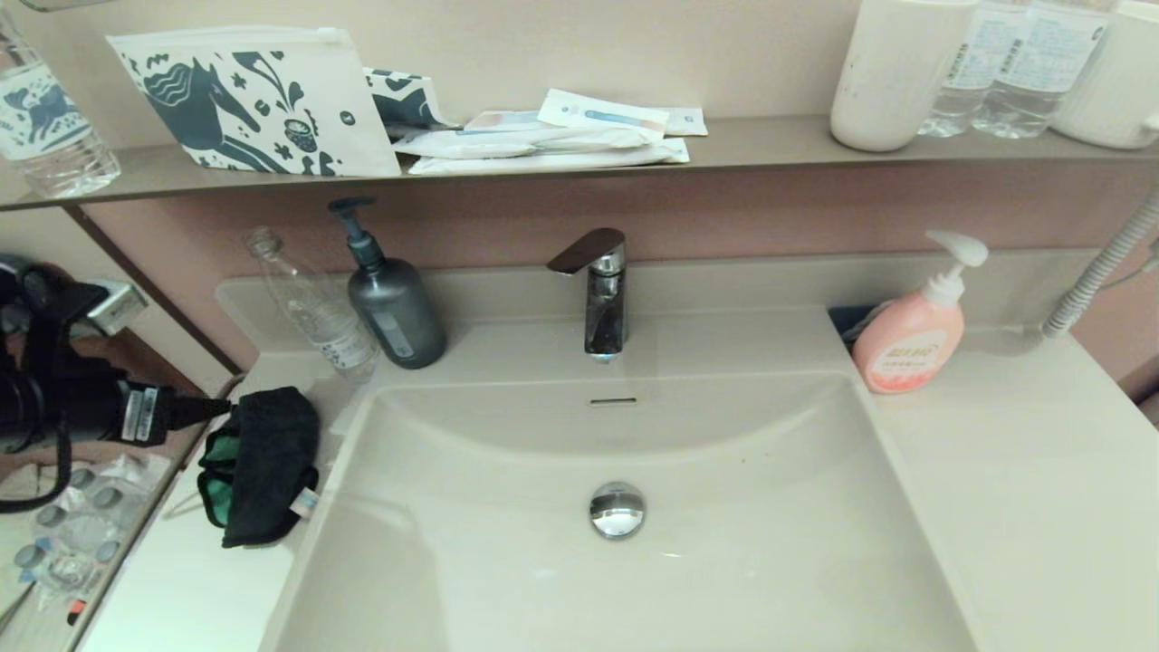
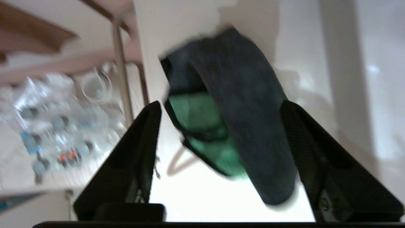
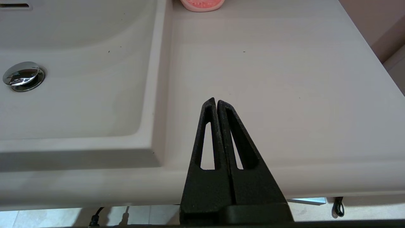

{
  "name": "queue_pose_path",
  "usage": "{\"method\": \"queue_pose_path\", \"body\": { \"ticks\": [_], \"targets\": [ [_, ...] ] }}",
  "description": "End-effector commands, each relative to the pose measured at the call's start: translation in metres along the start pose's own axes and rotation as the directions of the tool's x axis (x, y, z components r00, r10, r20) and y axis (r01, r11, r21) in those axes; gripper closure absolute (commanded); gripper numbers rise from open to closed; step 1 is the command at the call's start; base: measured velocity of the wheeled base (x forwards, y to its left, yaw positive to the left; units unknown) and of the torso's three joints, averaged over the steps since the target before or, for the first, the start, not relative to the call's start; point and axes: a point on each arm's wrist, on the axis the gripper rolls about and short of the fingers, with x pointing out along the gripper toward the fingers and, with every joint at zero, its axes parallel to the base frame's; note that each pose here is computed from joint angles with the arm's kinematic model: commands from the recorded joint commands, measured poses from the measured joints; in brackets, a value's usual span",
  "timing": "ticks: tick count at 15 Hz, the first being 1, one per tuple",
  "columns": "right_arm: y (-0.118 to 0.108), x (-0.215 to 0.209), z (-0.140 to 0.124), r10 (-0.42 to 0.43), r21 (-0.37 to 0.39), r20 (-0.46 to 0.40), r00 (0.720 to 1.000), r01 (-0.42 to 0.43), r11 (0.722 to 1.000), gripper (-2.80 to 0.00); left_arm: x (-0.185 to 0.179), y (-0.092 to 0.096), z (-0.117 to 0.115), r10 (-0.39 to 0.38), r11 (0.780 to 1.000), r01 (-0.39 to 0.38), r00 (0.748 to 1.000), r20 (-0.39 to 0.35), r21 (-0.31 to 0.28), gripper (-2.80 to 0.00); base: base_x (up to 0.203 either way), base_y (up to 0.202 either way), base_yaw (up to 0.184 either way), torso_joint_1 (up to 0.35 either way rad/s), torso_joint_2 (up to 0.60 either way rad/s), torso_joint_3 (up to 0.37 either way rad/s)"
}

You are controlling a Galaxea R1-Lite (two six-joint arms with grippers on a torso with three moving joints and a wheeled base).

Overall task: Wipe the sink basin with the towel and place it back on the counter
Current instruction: Wipe the sink

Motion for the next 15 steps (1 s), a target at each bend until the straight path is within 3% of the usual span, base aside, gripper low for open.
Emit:
{"method": "queue_pose_path", "body": {
  "ticks": [1,4,6,10,15],
  "targets": [
    [0.0,0.0,0.0,0.0,0.0,-0.002,1.0,0.0,1.0,0.0,-0.023,-0.007,0.003,0.004,1.0,-0.004,1.0,0.009,0.006,-2.8,0.0,0.0,0.0,0.0,0.0,0.0],
    [0.0,0.0,0.0,-0.001,-0.001,-0.001,1.0,0.001,1.0,0.0,-0.045,-0.016,-0.003,0.003,1.0,-0.003,1.0,-0.003,-0.008,-2.8,0.0,0.0,0.0,0.0,0.0,0.0],
    [0.0,0.0,0.0,-0.001,-0.001,-0.001,1.0,0.001,1.0,0.0,-0.055,-0.023,-0.014,-0.009,1.0,0.008,1.0,-0.022,-0.025,0.0,0.0,0.0,0.0,0.0,0.0,0.0],
    [0.0,0.0,0.0,0.0,-0.001,-0.001,1.0,0.0,1.0,0.0,-0.058,-0.033,-0.029,-0.049,0.997,0.046,0.998,-0.037,-0.066,0.0,0.0,0.0,0.0,0.0,0.0,0.0],
    [0.0,0.0,0.0,0.001,-0.001,-0.002,1.0,-0.001,1.0,0.0,-0.074,-0.043,-0.032,-0.041,0.996,0.04,0.999,-0.008,-0.08,0.0,0.0,0.0,0.0,0.0,0.0,0.0]
  ]
}}
